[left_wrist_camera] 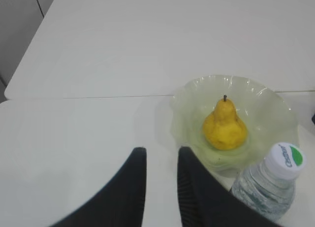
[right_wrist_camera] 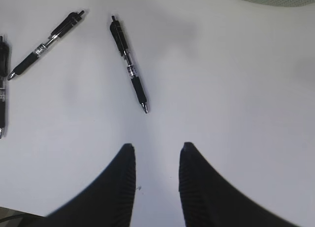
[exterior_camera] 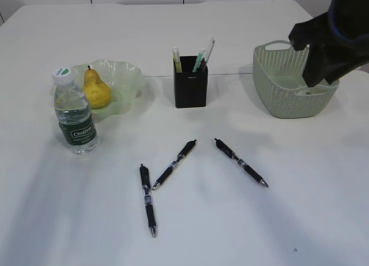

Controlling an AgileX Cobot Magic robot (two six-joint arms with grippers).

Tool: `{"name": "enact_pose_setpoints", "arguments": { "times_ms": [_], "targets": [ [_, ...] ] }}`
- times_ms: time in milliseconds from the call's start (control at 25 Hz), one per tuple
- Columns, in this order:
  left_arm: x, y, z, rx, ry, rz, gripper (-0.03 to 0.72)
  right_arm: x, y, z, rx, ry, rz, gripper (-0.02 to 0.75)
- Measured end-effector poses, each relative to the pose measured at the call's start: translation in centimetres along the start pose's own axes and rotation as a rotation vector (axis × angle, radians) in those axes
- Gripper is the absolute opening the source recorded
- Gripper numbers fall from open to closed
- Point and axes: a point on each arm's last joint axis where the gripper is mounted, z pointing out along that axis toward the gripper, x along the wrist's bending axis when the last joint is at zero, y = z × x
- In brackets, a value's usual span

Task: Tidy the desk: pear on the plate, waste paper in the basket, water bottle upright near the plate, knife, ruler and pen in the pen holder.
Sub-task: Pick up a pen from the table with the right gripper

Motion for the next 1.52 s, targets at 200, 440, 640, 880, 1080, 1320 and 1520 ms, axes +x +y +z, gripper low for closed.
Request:
{"name": "enact_pose_setpoints", "arguments": {
  "times_ms": [200,440,640,880,1080,1320,1520],
  "targets": [
    [0.2,-3.3,-2.9,-0.007,0.006,-0.016,0.152,0.0,0.2,0.6,0.017,-0.001,0.000,0.260],
    [0.2,-5.3,-6.4,-0.042,-0.002,-0.017,0.152,0.0,0.2,0.7,0.020,-0.002,-0.002,0.260],
    [0.0,-5.8,-8.0,0.013,-0.021,-0.002,0.152,0.0,0.2,0.7,0.020,-0.002,-0.002,0.260],
    [-0.3,-7.4,-8.5,0.188,-0.054,-0.022,0.152,0.0,0.2,0.7,0.020,-0.002,-0.002,0.260],
    [-0.4,-7.8,-8.6,0.231,-0.067,-0.043,0.153,0.0,0.2,0.7,0.020,-0.002,-0.002,0.260],
    [-0.5,-8.2,-8.7,0.275,-0.074,-0.044,0.165,0.0,0.4,1.6,0.045,-0.003,-0.002,0.278],
    [-0.6,-8.7,-8.9,0.347,-0.087,-0.042,0.219,0.0,0.6,2.3,0.062,-0.005,-0.007,0.371]
  ]
}}
